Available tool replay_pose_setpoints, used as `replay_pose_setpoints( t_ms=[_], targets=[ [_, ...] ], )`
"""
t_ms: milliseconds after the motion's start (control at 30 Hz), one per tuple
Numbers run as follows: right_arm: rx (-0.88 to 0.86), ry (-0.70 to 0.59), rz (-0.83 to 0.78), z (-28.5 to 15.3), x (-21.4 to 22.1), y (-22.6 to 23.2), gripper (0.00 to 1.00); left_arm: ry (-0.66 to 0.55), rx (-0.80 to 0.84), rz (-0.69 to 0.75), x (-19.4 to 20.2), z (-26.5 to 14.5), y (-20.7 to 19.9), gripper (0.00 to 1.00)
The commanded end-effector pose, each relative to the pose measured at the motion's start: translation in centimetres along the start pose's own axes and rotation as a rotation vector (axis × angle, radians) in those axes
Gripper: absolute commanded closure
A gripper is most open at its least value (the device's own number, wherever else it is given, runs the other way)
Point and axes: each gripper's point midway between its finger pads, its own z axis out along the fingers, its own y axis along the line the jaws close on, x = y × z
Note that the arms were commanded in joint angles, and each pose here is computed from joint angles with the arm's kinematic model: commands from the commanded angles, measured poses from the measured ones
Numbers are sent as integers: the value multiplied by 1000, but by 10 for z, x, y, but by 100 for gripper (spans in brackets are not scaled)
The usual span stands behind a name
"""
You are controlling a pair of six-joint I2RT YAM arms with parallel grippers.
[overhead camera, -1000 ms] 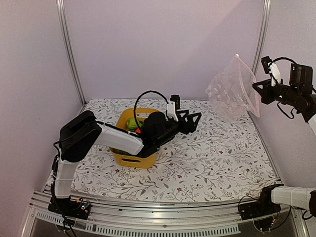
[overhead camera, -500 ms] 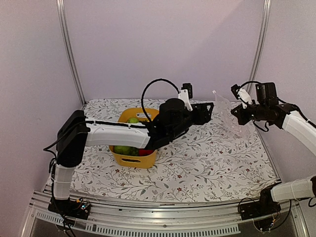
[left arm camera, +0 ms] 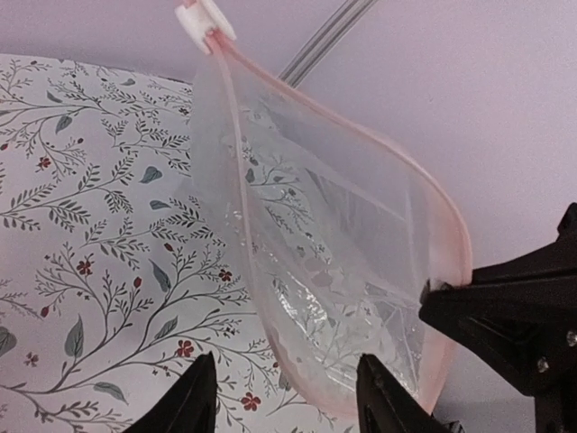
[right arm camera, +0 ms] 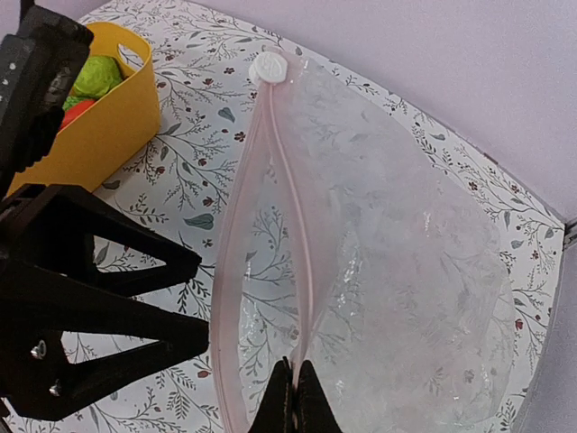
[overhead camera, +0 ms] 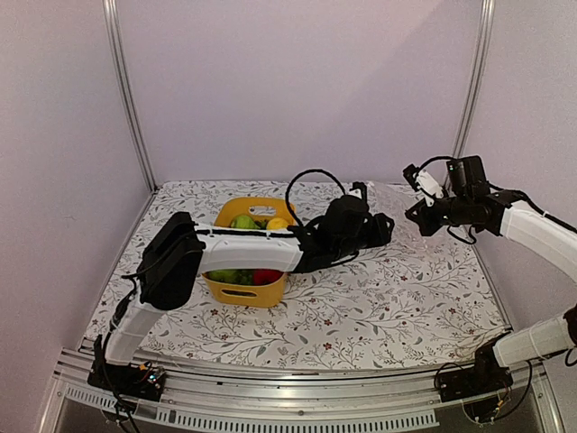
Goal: Place the food in the zip-top bag and seal the zipper
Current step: Open the zipper food storage bag.
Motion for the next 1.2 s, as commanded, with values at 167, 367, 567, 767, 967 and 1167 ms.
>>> replay_pose_setpoints(
  t_ms=[167,367,567,767,967,1167],
  targets=[
    [-93,7,-38,6,6,29,100,76,-52,-125,14,34,37,74],
    [144,13,-42,-2,-2,-12,100,77,-104,-165,19,37,59,100],
    [423,-26,-49,-30,-23,-60,100,86,-139,-157,22,33,68,100],
    [385,-25,-48,-26,-24,-54,100,72,-97,-127,14,32,56,100],
    [374,-39,-14,-23,-30,-66,100,-1,46,82,-24,18,9,46],
    [374,-53,13,-21,-40,-79,100,-3,25,202,-49,-19,-4,30]
  ],
)
